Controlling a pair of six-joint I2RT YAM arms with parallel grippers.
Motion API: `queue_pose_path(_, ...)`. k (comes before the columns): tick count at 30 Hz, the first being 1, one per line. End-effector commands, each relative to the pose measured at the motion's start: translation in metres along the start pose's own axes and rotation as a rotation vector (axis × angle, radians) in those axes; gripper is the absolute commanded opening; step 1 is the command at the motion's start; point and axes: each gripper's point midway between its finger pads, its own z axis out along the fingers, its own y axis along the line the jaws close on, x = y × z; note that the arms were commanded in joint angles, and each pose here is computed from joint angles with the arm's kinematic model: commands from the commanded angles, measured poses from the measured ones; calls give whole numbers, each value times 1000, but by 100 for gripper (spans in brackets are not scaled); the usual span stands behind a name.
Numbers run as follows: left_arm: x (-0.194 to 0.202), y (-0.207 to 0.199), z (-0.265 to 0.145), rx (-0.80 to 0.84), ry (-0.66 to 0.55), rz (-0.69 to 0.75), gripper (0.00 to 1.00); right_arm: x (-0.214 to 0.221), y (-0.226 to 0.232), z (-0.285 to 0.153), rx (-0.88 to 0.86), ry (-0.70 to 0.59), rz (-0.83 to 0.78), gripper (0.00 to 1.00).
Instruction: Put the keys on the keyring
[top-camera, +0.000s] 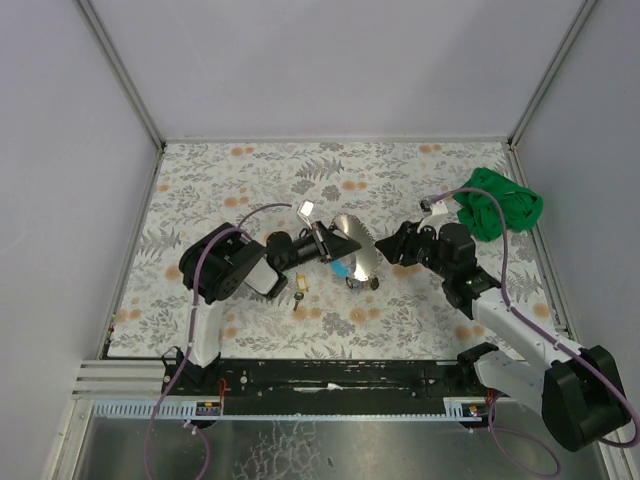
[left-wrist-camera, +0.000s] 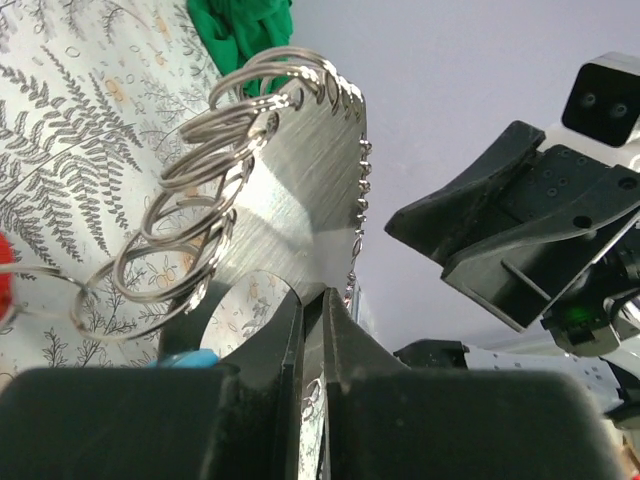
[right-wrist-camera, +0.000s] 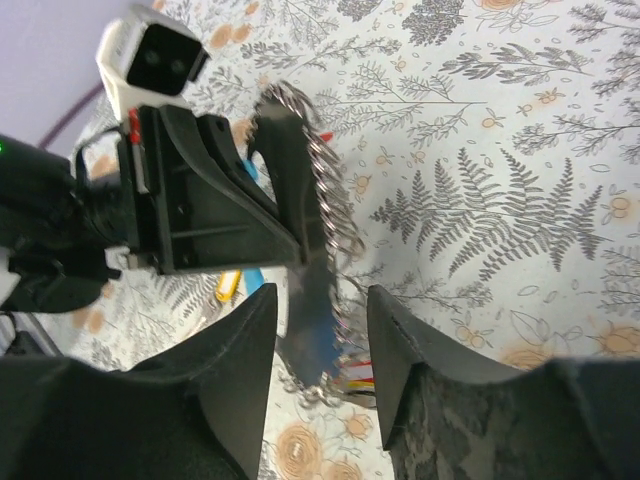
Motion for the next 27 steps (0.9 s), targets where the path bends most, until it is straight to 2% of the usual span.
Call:
queue_pose_path(1,-13,-38,-12,137,24,129,0,-8,6,-12,-14,3,-160,49)
queue_pose_path(7,-19,-49,-23,135,86,209,0,-5,13,-22,-76,6,-285,57)
queue_pose_path(9,-19,-48,-23,97,123,259,0,-8,20,-24,-115,-34,-304,60)
queue_pose_path(13,-21,-40,-25,-47,195,354,0,-11,23,-28,-144,-124,-317,76)
queue_pose_path(17,-33,-36,-31,-200,252,481,0,-8,31,-32,-214,-179,-373,79)
queue_pose_path(21,-42,-39,-38,-323,319,567,0,-11,35,-35,-255,-265,-383,90)
queue_pose_path(27,-51,-46,-39,-538,431,750,0,-3,45,-26,-340,-225,-425,86)
